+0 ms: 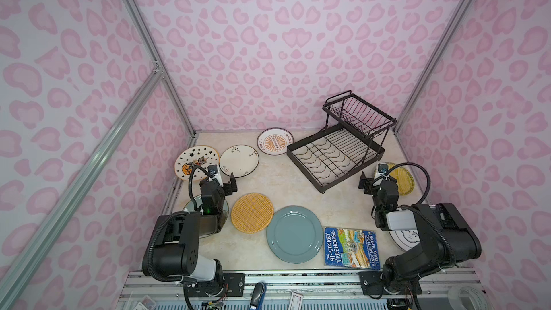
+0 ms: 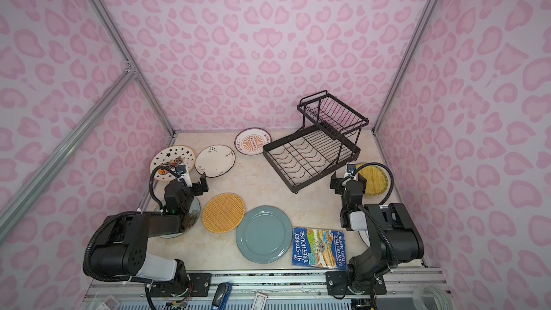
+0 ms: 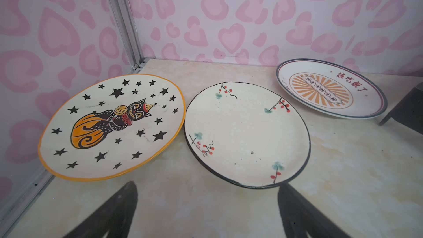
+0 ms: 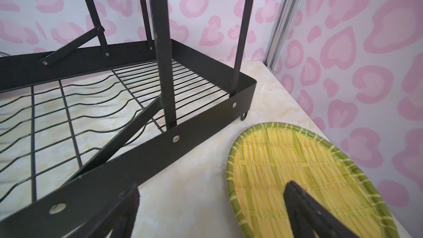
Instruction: Load the plates into the dish rack
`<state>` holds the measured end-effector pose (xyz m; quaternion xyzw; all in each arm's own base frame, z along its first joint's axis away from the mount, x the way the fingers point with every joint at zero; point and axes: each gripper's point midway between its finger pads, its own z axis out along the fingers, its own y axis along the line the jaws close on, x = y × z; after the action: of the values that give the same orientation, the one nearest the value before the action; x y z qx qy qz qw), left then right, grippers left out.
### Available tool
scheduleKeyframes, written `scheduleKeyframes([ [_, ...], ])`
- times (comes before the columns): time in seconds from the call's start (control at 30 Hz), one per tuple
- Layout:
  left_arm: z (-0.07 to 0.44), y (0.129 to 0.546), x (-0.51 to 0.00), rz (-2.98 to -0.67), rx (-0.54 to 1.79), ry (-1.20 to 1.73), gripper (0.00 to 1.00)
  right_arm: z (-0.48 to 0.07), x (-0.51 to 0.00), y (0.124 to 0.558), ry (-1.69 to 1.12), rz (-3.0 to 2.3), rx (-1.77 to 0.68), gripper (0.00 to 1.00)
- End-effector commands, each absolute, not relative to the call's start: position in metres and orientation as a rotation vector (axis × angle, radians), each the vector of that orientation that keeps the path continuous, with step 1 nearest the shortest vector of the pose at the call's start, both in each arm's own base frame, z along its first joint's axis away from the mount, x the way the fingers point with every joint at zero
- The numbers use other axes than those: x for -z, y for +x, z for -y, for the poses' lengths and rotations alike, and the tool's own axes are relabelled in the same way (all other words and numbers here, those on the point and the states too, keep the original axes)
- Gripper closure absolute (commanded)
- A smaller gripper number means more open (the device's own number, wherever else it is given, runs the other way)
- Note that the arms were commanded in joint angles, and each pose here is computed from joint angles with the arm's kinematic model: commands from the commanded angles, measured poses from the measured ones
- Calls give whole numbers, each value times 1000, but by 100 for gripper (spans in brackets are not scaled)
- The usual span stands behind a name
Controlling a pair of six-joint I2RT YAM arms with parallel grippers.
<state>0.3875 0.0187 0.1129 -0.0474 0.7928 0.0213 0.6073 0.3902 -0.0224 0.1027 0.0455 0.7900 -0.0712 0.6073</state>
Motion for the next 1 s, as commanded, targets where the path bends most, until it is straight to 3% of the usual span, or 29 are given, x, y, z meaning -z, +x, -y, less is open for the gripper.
scheduleKeyframes([
  [0.0, -18, 389, -117, -1817, -46, -108, 2, 21, -100, 391, 105, -1835, 149, 2],
  [0.97, -19, 390, -116, -1824, -49, -109, 3, 22, -100, 392, 109, -1835, 134, 2],
])
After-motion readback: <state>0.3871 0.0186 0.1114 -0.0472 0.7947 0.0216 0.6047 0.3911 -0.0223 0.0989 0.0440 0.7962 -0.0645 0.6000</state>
